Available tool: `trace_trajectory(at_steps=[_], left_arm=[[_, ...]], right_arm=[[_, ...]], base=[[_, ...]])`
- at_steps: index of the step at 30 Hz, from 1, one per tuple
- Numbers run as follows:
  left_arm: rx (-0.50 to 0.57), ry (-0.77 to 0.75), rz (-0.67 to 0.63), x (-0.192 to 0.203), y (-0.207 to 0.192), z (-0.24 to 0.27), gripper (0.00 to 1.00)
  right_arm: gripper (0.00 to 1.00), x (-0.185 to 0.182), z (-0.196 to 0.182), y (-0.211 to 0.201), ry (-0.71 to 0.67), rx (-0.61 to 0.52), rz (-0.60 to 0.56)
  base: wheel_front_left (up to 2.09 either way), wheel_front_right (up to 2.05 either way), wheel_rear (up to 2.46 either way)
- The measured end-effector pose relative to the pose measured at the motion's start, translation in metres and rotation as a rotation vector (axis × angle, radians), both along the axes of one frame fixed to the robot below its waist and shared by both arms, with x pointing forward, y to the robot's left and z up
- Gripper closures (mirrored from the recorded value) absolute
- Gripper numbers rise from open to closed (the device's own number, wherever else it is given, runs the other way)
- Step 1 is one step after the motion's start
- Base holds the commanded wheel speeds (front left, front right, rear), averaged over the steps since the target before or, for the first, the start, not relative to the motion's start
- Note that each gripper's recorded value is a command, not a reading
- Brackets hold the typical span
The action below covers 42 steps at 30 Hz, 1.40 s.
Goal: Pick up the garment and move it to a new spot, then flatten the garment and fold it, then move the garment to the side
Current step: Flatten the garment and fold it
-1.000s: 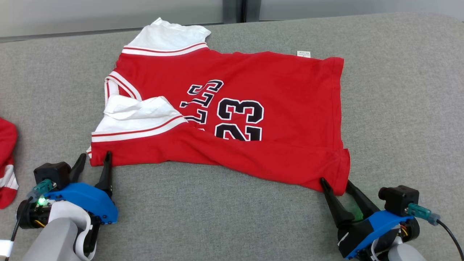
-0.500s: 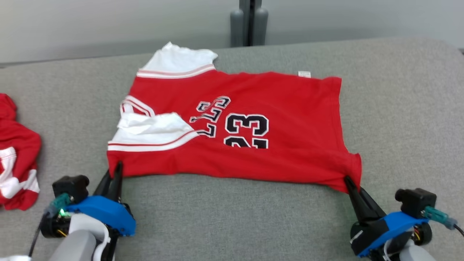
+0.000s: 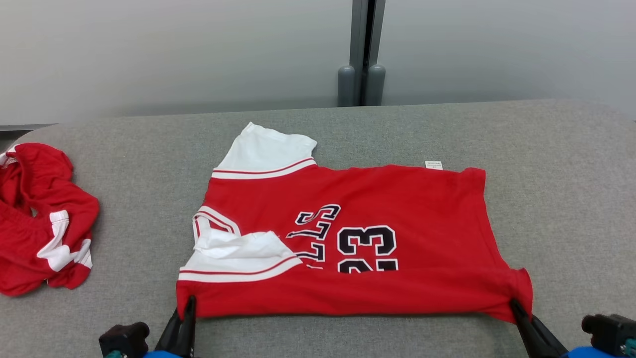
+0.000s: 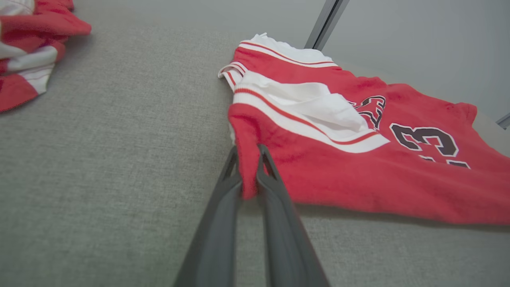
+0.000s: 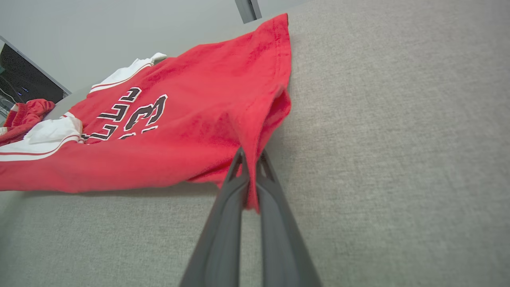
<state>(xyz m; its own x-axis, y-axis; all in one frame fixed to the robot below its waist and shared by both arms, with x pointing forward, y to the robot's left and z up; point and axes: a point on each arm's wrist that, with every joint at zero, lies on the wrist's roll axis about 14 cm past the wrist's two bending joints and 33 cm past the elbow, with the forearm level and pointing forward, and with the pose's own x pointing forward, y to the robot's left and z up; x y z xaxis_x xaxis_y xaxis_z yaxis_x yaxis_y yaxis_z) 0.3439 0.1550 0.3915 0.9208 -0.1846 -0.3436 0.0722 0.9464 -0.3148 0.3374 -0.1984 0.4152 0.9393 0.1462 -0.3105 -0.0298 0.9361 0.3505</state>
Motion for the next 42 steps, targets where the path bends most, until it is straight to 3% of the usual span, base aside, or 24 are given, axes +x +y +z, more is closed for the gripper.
trace_trajectory(at_steps=[10, 11, 12, 13, 19, 30, 42], left_arm=[[-0.026, 0.048, 0.027, -0.034, -0.006, -0.003, 1.00], [-0.020, 0.061, 0.023, -0.036, -0.004, -0.007, 1.00], [-0.017, 0.065, 0.022, -0.037, -0.003, -0.008, 0.38], [-0.014, 0.061, 0.027, -0.036, -0.004, -0.008, 0.00], [0.007, -0.019, 0.036, -0.020, -0.002, 0.007, 0.00], [0.089, -0.292, 0.070, 0.024, 0.015, 0.079, 0.00], [0.176, -0.456, 0.113, 0.021, 0.027, 0.125, 0.00]], right_arm=[[1.00, -0.032, -0.015, -0.001, 0.119, -0.012, 0.015], [0.88, -0.032, -0.016, 0.000, 0.127, -0.014, 0.019], [0.54, -0.033, -0.017, 0.001, 0.129, -0.012, 0.017], [0.00, -0.033, -0.017, 0.003, 0.135, -0.004, 0.013], [0.00, -0.022, -0.005, 0.002, 0.077, -0.024, 0.003], [0.00, 0.019, 0.061, -0.008, -0.212, -0.085, -0.043], [0.00, 0.026, 0.107, 0.021, -0.426, -0.106, -0.020]], base=[[0.00, 0.00, 0.00], [0.00, 0.00, 0.00], [0.00, 0.00, 0.00], [0.00, 0.00, 0.00], [0.00, 0.00, 0.00], [0.00, 0.00, 0.00], [0.00, 0.00, 0.00]])
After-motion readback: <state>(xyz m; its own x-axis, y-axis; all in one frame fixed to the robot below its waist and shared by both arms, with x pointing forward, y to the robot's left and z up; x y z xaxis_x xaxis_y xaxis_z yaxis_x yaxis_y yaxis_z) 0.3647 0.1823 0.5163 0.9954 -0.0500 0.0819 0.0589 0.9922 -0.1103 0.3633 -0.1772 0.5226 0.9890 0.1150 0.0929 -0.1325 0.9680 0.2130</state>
